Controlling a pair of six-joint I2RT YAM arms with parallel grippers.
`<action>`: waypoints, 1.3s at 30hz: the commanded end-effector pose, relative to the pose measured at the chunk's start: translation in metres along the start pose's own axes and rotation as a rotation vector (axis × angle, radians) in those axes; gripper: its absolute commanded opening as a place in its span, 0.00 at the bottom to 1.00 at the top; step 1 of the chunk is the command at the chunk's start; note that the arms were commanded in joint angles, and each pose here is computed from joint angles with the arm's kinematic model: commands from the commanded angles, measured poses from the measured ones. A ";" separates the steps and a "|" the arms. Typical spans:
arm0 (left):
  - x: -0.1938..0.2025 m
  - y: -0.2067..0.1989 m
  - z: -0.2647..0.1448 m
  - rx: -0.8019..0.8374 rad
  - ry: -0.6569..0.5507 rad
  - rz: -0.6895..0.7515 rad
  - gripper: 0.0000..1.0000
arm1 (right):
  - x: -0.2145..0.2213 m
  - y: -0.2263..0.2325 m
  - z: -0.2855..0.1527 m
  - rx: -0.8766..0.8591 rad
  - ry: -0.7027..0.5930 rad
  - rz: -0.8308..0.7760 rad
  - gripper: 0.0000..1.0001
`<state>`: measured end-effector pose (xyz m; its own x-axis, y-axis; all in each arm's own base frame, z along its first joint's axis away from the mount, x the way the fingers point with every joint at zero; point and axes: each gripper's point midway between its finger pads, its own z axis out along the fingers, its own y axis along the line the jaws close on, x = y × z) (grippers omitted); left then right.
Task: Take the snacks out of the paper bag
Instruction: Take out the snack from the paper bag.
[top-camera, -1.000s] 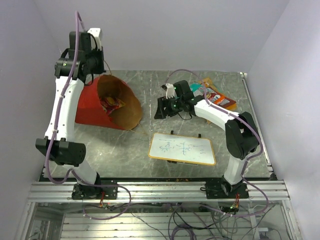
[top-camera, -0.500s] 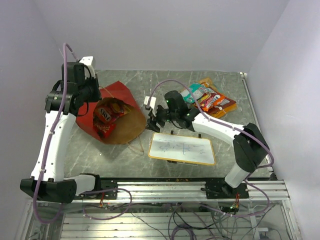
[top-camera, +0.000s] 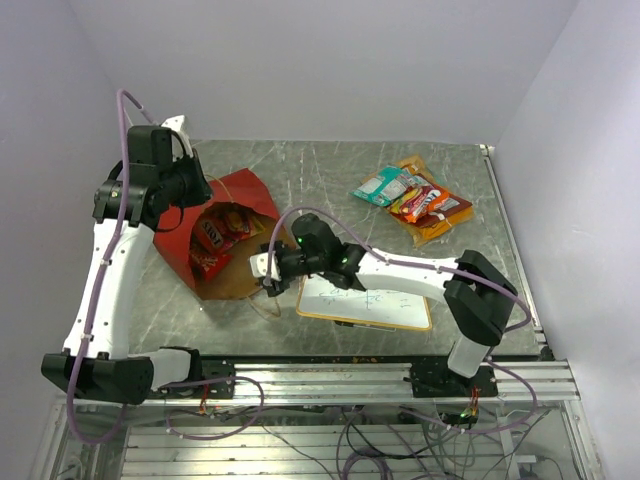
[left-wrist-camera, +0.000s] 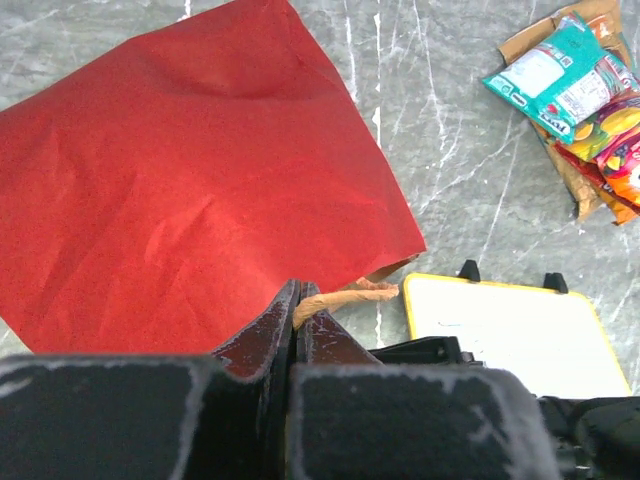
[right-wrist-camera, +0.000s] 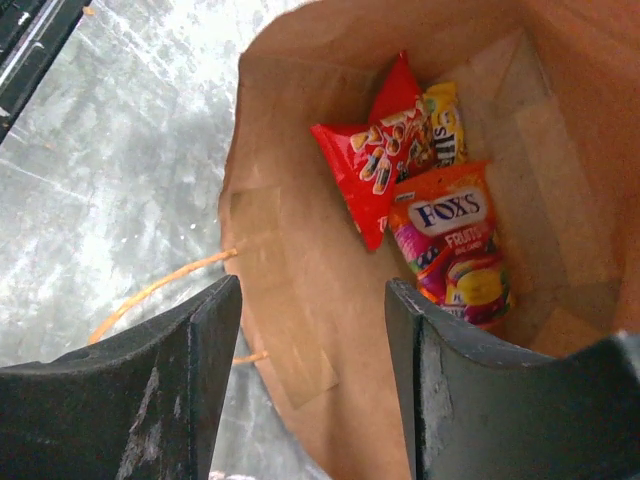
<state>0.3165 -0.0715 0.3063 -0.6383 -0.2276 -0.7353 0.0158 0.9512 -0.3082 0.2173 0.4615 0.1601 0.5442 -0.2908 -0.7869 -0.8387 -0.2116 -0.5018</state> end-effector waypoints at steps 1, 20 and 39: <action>-0.009 -0.014 -0.005 0.039 0.020 -0.064 0.07 | -0.007 -0.008 0.017 0.039 -0.019 -0.161 0.59; 0.013 -0.019 -0.013 0.058 0.095 -0.142 0.07 | 0.050 -0.012 0.105 0.074 0.010 -0.214 0.69; 0.027 -0.024 -0.015 0.087 0.145 -0.173 0.07 | 0.068 -0.034 0.141 0.295 0.061 -0.239 0.47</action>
<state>0.2954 -0.0891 0.2968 -0.7411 -0.3319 -0.5836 -0.0629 0.8998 -0.4318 0.2703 0.5714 0.0587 0.7113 -0.3289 -0.6212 -0.6764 -0.0801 -0.7321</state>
